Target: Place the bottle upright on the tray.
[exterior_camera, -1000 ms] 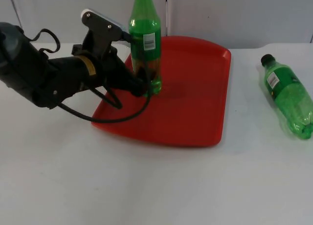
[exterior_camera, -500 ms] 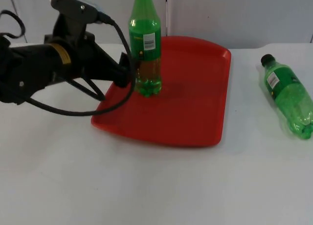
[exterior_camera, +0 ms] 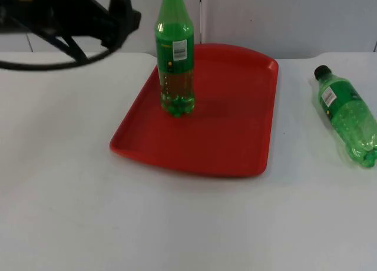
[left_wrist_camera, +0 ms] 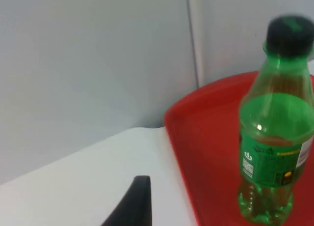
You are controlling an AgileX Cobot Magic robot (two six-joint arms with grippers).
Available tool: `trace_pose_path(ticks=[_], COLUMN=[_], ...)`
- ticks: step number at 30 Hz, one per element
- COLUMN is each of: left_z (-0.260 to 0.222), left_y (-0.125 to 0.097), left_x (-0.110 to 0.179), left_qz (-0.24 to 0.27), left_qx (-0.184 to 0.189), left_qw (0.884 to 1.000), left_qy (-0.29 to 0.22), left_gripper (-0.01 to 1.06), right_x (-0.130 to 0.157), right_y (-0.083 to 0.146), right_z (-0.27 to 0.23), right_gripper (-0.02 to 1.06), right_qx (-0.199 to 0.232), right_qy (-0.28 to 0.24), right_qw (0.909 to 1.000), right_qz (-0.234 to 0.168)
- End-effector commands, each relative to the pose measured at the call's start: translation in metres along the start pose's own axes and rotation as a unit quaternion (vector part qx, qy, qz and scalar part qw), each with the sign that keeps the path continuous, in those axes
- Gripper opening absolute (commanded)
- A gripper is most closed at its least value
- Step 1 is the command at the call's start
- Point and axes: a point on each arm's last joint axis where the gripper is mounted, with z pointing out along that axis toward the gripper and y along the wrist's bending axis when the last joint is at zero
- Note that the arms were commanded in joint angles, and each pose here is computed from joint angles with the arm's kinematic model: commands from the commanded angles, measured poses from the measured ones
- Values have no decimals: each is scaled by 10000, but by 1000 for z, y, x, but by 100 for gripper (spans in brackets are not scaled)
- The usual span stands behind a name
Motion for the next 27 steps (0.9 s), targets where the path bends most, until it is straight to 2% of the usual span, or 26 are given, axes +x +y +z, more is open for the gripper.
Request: trace_pose_path(ticks=[1, 12, 27], left_z=[-25, -99, -176], left_y=[4, 11, 11], left_x=[-15, -49, -58], left_qz=[-91, -188, -326], left_qx=[-149, -480, -704], left_qw=[9998, 9986, 9968], left_qy=[53, 107, 202], left_gripper=[105, 105, 105], right_x=[1, 1, 1], right_y=[0, 0, 0], right_z=[1, 1, 1], right_gripper=[105, 105, 105], right_qx=[15, 15, 15], right_qy=[-11, -11, -11], right_qw=[10000, 10000, 10000], right_qz=[8, 8, 8])
